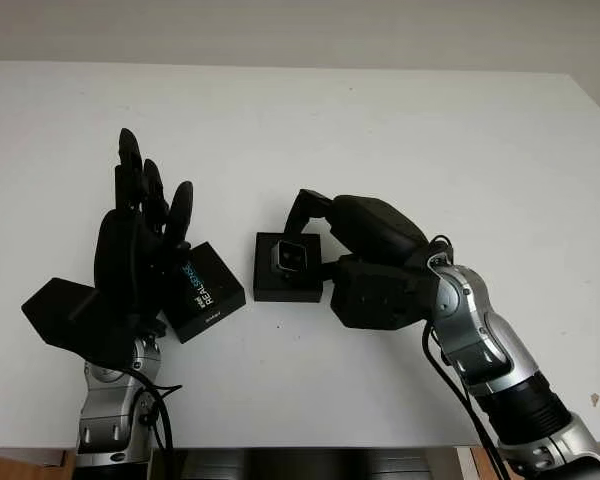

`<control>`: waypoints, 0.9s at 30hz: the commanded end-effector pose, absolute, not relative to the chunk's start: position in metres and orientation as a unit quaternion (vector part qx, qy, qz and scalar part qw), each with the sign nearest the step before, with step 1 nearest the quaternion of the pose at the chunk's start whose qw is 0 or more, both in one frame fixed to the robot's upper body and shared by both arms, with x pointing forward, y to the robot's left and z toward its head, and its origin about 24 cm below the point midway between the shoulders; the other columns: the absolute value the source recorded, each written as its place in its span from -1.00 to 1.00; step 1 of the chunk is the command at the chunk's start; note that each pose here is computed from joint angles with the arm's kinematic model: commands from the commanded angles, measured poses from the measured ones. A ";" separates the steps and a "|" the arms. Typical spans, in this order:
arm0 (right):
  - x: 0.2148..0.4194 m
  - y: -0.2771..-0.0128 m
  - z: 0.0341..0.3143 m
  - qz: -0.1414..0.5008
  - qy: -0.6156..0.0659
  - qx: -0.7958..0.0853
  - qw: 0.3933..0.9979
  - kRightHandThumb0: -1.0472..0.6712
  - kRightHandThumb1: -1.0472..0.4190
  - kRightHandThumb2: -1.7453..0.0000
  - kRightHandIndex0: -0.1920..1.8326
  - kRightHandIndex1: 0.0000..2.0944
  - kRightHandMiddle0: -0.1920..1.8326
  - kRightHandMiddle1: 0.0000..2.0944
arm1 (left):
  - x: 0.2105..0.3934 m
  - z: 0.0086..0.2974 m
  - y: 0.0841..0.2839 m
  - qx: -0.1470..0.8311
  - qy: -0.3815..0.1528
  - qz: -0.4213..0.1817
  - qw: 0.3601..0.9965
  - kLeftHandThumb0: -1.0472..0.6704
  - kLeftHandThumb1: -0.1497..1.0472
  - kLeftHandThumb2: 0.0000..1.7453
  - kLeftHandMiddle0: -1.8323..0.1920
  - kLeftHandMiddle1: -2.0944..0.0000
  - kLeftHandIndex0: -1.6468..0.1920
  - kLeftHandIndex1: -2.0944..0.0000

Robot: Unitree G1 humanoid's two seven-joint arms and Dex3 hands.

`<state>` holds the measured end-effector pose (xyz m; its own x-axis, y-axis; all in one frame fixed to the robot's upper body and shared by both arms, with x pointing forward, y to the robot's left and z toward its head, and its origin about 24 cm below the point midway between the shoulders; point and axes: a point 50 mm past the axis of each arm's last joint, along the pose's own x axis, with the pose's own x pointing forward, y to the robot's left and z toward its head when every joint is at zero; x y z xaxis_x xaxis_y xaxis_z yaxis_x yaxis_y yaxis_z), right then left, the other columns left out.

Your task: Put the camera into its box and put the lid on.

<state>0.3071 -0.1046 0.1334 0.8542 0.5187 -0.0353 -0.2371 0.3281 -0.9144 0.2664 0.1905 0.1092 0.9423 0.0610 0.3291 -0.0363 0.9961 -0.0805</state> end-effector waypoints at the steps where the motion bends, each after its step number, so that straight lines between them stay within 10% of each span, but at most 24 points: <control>1: 0.303 -0.108 0.128 0.246 -0.122 -0.549 0.789 -0.37 -0.90 0.94 -0.55 -0.82 -0.76 0.54 | 0.263 0.111 0.189 -0.037 -0.177 0.025 0.983 -0.47 1.00 -0.60 1.00 1.00 1.00 1.00; 6: 0.302 -0.108 0.131 0.249 -0.121 -0.569 0.774 -0.45 -0.90 0.93 -0.64 -0.92 -0.80 -0.03 | 0.263 0.110 0.188 -0.041 -0.177 0.025 0.983 -0.47 1.00 -0.60 1.00 1.00 1.00 1.00; 27: 0.309 -0.115 0.142 0.199 -0.166 -0.571 0.779 -0.53 -0.89 0.94 -0.63 -0.93 -0.78 -0.34 | 0.261 0.108 0.185 -0.040 -0.169 0.034 0.984 -0.48 1.00 -0.62 1.00 0.98 1.00 1.00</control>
<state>0.3068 -0.1127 0.1363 0.8647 0.5023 0.0046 -0.1444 0.2574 -0.9555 0.2637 0.1847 0.1075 0.9442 0.0784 0.3198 -0.0539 0.9949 -0.0847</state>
